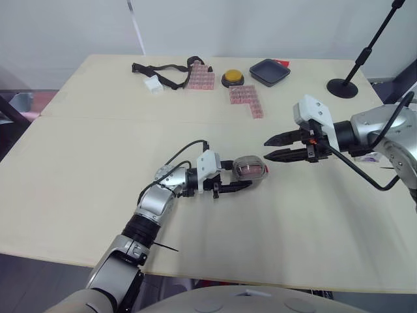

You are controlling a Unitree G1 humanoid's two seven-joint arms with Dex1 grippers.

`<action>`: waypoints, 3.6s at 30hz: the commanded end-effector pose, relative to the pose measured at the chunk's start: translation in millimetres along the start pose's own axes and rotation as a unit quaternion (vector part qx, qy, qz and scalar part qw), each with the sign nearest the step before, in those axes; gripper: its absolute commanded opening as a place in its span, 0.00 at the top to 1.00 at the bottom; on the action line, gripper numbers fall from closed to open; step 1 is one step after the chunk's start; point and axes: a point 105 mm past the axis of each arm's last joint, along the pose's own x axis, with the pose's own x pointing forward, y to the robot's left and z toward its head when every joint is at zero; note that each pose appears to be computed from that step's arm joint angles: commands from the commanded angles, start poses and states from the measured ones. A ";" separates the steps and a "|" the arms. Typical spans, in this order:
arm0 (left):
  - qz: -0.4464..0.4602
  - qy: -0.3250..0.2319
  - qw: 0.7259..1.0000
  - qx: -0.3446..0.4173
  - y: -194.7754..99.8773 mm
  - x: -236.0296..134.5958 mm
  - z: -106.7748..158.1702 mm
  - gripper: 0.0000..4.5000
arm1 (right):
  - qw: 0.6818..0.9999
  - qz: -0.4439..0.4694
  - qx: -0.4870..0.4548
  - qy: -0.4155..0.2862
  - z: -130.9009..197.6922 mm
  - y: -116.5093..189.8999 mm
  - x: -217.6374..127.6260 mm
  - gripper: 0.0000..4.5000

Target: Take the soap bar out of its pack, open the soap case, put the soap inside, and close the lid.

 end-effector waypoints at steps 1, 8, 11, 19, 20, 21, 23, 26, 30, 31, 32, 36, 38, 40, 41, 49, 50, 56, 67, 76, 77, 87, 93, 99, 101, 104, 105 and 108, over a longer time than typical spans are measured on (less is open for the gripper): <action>0.002 0.000 1.000 0.010 1.9 -2.5 2.3 0.54 | 0.999 0.010 -0.031 -0.026 6.2 2.8 0.9 0.22; 0.002 0.001 1.000 0.010 1.5 -2.6 2.1 0.54 | 0.997 0.034 -0.057 -0.027 -3.4 3.5 10.4 0.00; 0.002 0.001 1.000 0.011 1.4 -2.4 2.3 0.54 | 0.996 0.051 -0.063 -0.025 -8.3 3.3 17.0 0.00; 0.006 0.001 1.000 0.011 2.1 -2.8 3.0 0.54 | 0.992 0.077 -0.092 -0.033 -6.2 1.7 30.2 0.00; 0.007 0.001 1.000 0.011 2.1 -2.9 3.1 0.54 | 0.992 0.078 -0.092 -0.034 -6.3 1.0 31.8 0.00; 0.007 0.001 1.000 0.011 1.9 -3.0 3.2 0.54 | 0.992 0.079 -0.092 -0.036 -6.4 0.5 32.8 0.00; 0.009 0.001 1.000 0.010 1.8 -3.0 3.2 0.54 | 0.992 0.080 -0.088 -0.040 -5.9 -0.2 34.1 0.00; 0.010 0.002 1.000 0.010 1.7 -3.5 3.2 0.54 | 0.992 0.083 -0.084 -0.041 -6.5 -0.2 35.8 0.00; 0.011 0.003 1.000 0.009 1.7 -3.4 3.0 0.54 | 0.993 0.083 -0.079 -0.042 -8.0 -0.3 37.5 0.00; 0.011 0.003 1.000 0.009 1.7 -3.4 3.0 0.54 | 0.993 0.082 -0.078 -0.042 -8.2 -0.5 37.7 0.00; 0.011 0.003 1.000 0.009 1.7 -3.4 3.0 0.54 | 0.993 0.082 -0.077 -0.042 -8.4 -0.6 37.7 0.00; 0.011 0.003 1.000 0.008 1.6 -3.2 3.1 0.54 | 0.994 0.079 -0.071 -0.042 -10.0 -1.2 38.7 0.27; 0.011 0.003 1.000 0.008 1.6 -3.1 3.1 0.54 | 0.994 0.078 -0.069 -0.041 -10.8 -1.0 38.9 0.39; 0.011 0.003 1.000 0.008 1.7 -3.0 3.2 0.54 | 0.994 0.078 -0.068 -0.040 -11.9 -1.0 38.9 0.55; 0.011 0.003 1.000 0.008 1.8 -3.0 3.1 0.54 | 0.994 0.078 -0.067 -0.040 -12.3 -0.9 38.8 0.56; 0.014 0.003 1.000 0.006 2.8 -3.5 2.6 0.54 | 0.994 0.075 -0.072 -0.046 -5.8 -1.7 30.9 0.56; 0.015 0.004 1.000 0.006 2.8 -3.7 2.6 0.54 | 0.994 0.075 -0.072 -0.047 -4.7 -1.8 29.5 0.56; 0.013 0.004 1.000 0.005 2.7 -4.0 2.3 0.54 | 0.994 0.081 -0.065 -0.041 -3.8 1.3 26.2 0.56; 0.012 0.005 1.000 0.006 2.6 -3.7 2.1 0.54 | 0.996 0.074 -0.048 -0.021 -18.0 1.2 26.0 0.56; 0.014 0.005 1.000 0.006 2.0 -3.3 1.8 0.54 | 0.996 0.070 -0.047 -0.022 -24.5 0.1 32.2 0.56; 0.014 0.005 1.000 0.006 1.9 -3.3 1.7 0.54 | 0.996 0.069 -0.048 -0.022 -25.1 0.0 32.7 0.56; 0.015 0.004 1.000 0.006 1.5 -3.1 1.6 0.54 | 0.996 0.072 -0.044 -0.009 -34.0 1.0 34.0 0.56; 0.014 0.004 1.000 0.007 1.1 -2.8 1.7 0.54 | 0.997 0.066 -0.042 -0.001 -39.4 -1.2 32.6 0.56; 0.014 0.004 1.000 0.007 1.0 -2.9 2.0 0.54 | 0.997 0.061 -0.044 -0.004 -37.0 -3.7 33.7 0.56; 0.014 0.004 1.000 0.007 1.1 -2.9 2.1 0.54 | 0.997 0.059 -0.047 -0.004 -36.7 -4.6 33.9 0.56; 0.015 0.004 1.000 0.006 1.2 -2.9 2.0 0.54 | 0.997 0.062 -0.043 -0.002 -37.2 -3.9 34.1 0.56; 0.016 0.004 1.000 0.006 1.3 -3.0 2.0 0.54 | 0.997 0.062 -0.044 -0.003 -36.6 -3.8 34.2 0.45; 0.016 0.004 1.000 0.005 1.5 -3.1 2.0 0.54 | 0.997 0.059 -0.050 -0.007 -34.0 -4.4 34.4 0.17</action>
